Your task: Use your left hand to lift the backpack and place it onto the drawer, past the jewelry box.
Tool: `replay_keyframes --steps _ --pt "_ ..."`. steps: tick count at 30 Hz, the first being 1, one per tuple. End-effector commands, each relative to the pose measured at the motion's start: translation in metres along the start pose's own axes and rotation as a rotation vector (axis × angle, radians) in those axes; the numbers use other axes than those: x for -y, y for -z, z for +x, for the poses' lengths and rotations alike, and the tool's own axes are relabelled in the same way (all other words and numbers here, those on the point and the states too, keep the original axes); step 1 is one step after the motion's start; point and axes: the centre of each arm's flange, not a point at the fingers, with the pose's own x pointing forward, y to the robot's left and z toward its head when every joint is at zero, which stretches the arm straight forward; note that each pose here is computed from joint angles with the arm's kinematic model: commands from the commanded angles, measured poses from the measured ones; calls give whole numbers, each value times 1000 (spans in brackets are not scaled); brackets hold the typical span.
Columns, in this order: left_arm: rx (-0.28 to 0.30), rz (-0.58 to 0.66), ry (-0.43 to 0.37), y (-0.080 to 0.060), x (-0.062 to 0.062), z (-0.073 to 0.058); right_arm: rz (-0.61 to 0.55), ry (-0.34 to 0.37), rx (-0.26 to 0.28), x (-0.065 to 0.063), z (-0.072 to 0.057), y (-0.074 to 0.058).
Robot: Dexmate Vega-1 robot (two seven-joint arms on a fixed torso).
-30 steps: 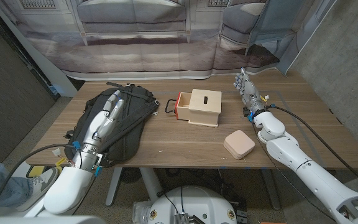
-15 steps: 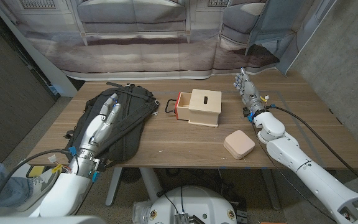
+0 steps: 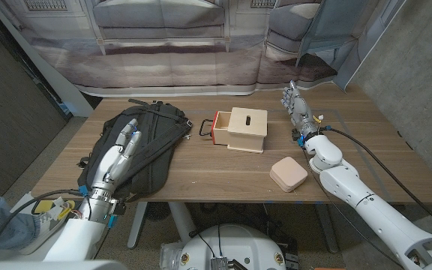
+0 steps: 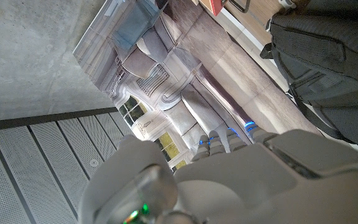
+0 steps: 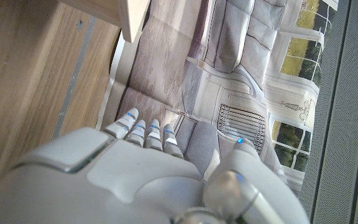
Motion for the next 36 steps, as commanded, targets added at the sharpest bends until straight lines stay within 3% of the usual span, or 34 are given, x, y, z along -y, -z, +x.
replay_keyframes --steps 1,7,18,36 --pt "-1 -2 -11 -5 -3 -11 -2 -2 1 -4 0 2" --pt "-6 -4 3 -6 -6 -11 -1 15 7 -5 -4 2" --pt "-1 20 -9 -13 -4 -24 1 16 14 -3 -12 4" --pt "-16 50 -19 -6 -8 -38 -11 21 24 -8 -7 0"
